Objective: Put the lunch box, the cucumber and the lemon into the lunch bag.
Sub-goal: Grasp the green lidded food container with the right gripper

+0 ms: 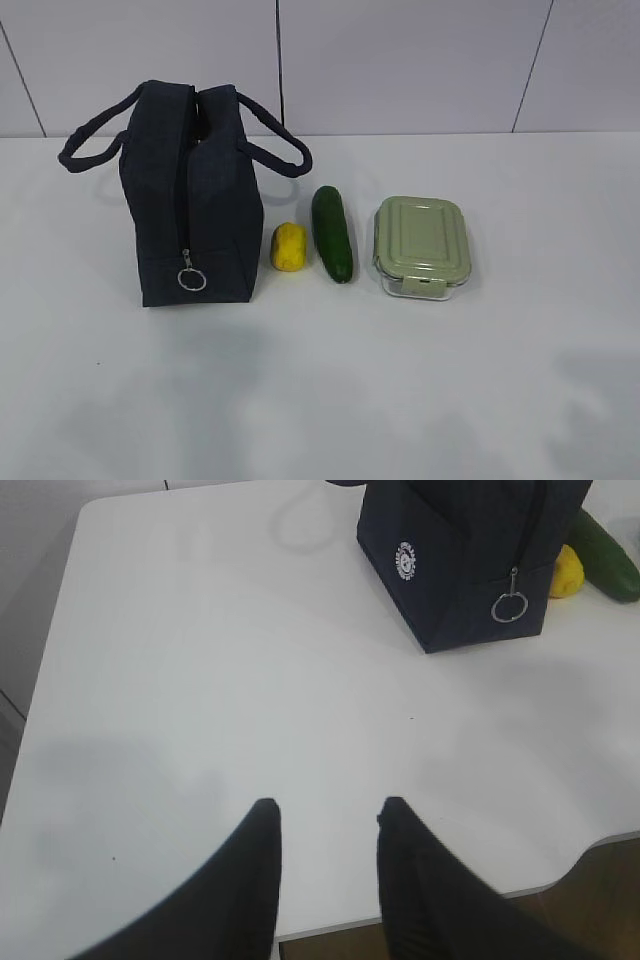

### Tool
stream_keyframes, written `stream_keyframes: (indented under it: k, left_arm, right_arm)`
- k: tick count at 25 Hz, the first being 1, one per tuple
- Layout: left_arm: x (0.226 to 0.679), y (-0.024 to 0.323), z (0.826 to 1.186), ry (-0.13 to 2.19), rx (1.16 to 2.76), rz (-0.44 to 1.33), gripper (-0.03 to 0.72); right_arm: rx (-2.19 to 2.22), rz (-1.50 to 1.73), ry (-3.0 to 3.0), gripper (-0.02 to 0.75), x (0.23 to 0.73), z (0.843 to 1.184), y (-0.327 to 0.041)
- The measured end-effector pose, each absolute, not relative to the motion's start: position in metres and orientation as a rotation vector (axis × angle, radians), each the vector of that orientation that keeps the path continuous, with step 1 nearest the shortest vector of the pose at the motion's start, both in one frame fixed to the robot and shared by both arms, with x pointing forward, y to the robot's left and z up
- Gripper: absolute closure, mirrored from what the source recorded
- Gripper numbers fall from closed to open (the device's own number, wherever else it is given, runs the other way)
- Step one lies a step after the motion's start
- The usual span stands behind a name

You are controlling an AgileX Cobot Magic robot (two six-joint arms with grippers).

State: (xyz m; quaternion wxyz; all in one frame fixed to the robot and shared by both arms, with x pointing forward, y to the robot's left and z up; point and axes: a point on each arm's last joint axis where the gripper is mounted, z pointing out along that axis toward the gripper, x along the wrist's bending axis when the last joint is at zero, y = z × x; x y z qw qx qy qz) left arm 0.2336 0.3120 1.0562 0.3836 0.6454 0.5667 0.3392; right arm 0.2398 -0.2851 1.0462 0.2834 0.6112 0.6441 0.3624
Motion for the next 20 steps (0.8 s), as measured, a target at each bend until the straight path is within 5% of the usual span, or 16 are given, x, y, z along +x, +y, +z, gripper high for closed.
stream_keyframes:
  k: [20]
  left_arm:
    - [0.2336,0.312,1.0562,1.445,1.645,0.865,0.452]
  right_arm:
    - [1.621,1.054,1.66,0.24,0.2432,1.0518,-0.2836]
